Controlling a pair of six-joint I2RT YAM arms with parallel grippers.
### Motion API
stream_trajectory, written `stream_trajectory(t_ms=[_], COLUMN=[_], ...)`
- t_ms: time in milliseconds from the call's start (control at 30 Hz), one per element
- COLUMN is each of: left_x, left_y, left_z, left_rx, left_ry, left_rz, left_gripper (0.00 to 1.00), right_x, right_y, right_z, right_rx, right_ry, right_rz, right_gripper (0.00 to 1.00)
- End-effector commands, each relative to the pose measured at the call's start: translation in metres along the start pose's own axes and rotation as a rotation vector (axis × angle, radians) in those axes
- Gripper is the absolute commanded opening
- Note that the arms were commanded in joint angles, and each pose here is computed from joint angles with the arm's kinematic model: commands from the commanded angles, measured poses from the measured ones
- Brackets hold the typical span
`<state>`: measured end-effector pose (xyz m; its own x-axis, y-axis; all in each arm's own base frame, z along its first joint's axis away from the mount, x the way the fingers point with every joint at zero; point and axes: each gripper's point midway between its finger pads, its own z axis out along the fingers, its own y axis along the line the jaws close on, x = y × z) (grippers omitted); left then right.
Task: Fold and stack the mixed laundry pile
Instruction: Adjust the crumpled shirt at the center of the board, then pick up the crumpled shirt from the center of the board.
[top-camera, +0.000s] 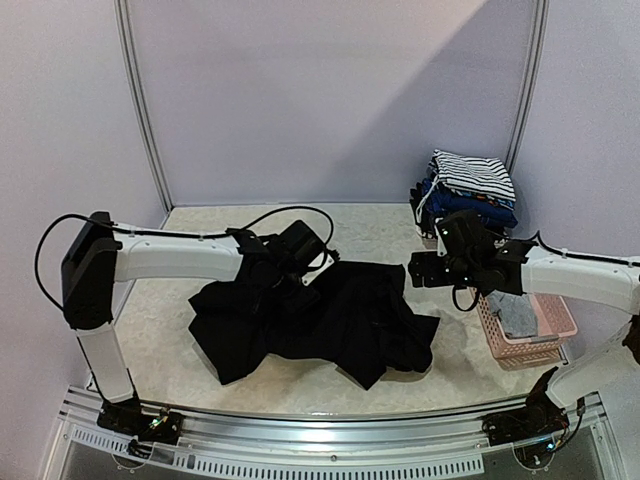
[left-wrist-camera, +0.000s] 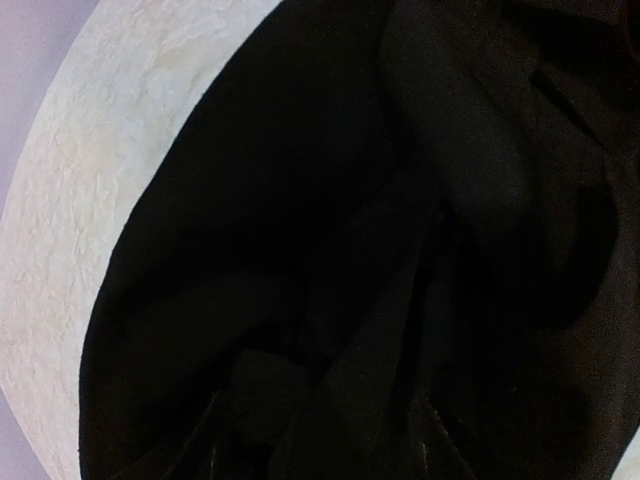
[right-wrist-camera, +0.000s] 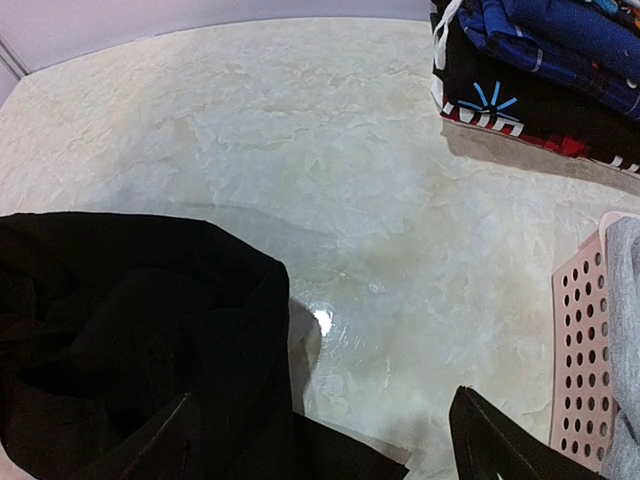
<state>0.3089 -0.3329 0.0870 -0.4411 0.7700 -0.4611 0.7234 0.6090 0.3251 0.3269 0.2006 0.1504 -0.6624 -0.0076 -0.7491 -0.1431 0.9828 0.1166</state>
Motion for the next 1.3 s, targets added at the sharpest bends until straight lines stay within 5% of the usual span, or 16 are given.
stream_trajectory(t_ms=[0, 167, 367, 900, 1267], left_x=[0.005, 0.011, -0.001, -0.068, -0.019], left_y=[-0.006, 0.002, 0.019, 0.101, 0.166], left_z=[0.014, 0.03, 0.026, -0.11, -0.171], left_rx=[-0.004, -0.031, -0.101, -0.143, -0.278], left_ry=[0.056, 0.098, 0.054, -0.331, -0.482], left_rz=[0.079, 0.08, 0.053, -0.352, -0.575], left_gripper=[0.61, 0.48, 0.0, 0.0, 0.0], right_x=[0.002, 0.003, 0.002, 0.018, 0.034], right_y=[-0.005, -0.003, 0.02, 0.112, 0.117], right_z=[-0.004, -0.004, -0.01, -0.064, -0.013], right_rx=[0.013, -0.001, -0.14, -0.698, -0.546], right_ry=[-0.002, 0.003, -0.003, -0.025, 0.059], right_rz=[0.001, -0.003, -0.019, -0.098, -0.077], right_gripper=[0.87, 0.87, 0.86, 0.81, 0.78])
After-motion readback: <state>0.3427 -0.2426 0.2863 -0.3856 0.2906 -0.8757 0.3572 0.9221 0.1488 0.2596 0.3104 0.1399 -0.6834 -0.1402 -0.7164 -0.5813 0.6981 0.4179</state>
